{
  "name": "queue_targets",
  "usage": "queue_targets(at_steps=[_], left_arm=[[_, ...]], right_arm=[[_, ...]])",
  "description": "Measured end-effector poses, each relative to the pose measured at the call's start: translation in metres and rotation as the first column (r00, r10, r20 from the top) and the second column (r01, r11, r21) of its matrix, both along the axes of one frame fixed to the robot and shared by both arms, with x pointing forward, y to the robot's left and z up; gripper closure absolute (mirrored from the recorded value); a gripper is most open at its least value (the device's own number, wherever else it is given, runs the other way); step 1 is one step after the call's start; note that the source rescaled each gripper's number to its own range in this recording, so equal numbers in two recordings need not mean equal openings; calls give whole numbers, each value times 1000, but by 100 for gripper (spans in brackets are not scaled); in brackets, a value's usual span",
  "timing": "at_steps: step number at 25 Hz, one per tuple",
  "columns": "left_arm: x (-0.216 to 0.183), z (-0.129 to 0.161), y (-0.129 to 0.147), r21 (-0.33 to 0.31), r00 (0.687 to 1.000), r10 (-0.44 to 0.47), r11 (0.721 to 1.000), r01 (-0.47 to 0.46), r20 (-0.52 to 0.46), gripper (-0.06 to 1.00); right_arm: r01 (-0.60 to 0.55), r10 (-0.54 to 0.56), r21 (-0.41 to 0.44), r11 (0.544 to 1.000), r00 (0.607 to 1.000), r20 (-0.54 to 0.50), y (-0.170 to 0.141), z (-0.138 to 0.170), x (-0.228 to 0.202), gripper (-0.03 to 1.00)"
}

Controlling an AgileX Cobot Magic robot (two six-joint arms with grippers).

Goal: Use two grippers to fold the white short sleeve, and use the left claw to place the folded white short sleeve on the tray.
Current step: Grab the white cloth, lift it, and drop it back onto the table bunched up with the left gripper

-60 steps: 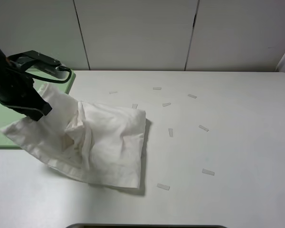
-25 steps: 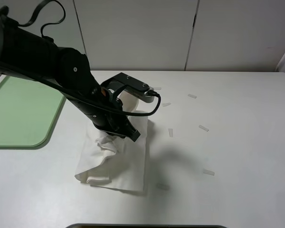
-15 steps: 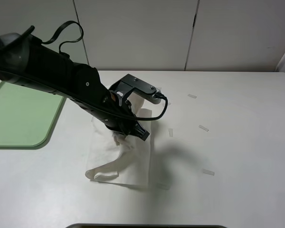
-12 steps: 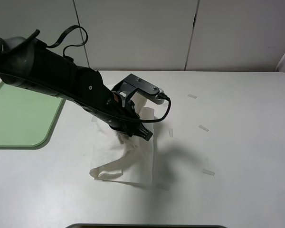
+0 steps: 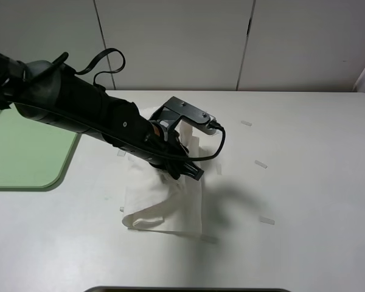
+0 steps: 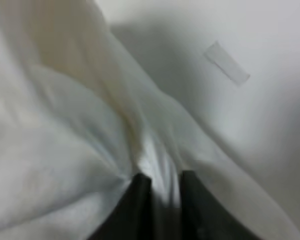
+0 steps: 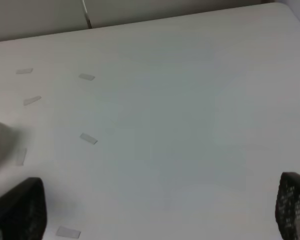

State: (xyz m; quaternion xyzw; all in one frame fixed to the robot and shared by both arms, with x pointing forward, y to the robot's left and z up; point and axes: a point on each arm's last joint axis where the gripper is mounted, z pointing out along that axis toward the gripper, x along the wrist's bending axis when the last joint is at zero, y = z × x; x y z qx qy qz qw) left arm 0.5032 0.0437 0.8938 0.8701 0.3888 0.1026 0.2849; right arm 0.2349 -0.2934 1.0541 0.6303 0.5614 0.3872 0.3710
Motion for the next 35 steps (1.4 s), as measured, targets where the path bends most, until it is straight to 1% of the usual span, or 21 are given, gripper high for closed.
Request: queue_targets(at_steps=[1, 2, 3, 4, 5, 7, 10, 14, 16, 18, 22, 25, 28, 32, 35], left_arm=[[0, 0, 0, 0, 1000, -1, 1000, 1, 2, 58], [0, 0, 0, 0, 1000, -1, 1000, 1, 2, 58], [0, 0, -1, -1, 1000, -4, 1000, 4, 8, 47], [0, 0, -2, -4, 1000, -8, 1000, 8, 16, 37], [0, 1, -3, -8, 1000, -12, 1000, 13, 26, 29], [0, 3, -7, -25, 998, -24, 999, 26, 66, 17], [0, 6, -11, -35, 992, -48, 998, 52, 118, 13], [-1, 13, -16, -29, 975, -104, 993, 112, 198, 13], [-2, 22, -18, -25, 961, -136, 989, 146, 240, 13], [-2, 33, -18, -34, 950, -146, 986, 161, 277, 13], [-2, 56, -15, -67, 932, -134, 984, 166, 338, 13], [1, 70, -8, -84, 927, -112, 985, 152, 358, 13], [8, 76, 6, -73, 939, -87, 990, 118, 331, 13], [20, 76, 35, -54, 954, -22, 998, 40, 299, 13], [26, 76, 59, -47, 956, 37, 999, -25, 290, 13]], right_arm=[[0, 0, 0, 1000, 1000, 0, 0, 0, 0, -3], [0, 0, 0, 1000, 1000, 0, 0, 0, 0, -3], [0, 0, 0, 1000, 1000, 0, 0, 0, 0, -3], [0, 0, 0, 1000, 1000, 0, 0, 0, 0, -3], [0, 0, 0, 1000, 1000, 0, 0, 0, 0, -3], [0, 0, 0, 1000, 1000, 0, 0, 0, 0, -3], [0, 0, 0, 1000, 1000, 0, 0, 0, 0, -3], [0, 0, 0, 1000, 1000, 0, 0, 0, 0, -3], [0, 0, 0, 1000, 1000, 0, 0, 0, 0, -3], [0, 0, 0, 1000, 1000, 0, 0, 0, 0, -3], [0, 0, 0, 1000, 1000, 0, 0, 0, 0, -3], [0, 0, 0, 1000, 1000, 0, 0, 0, 0, -3], [0, 0, 0, 1000, 1000, 0, 0, 0, 0, -3], [-1, 1, 1, 1000, 1000, 0, 0, 0, 0, -3], [-2, 2, 3, 1000, 1000, 0, 0, 0, 0, -3]])
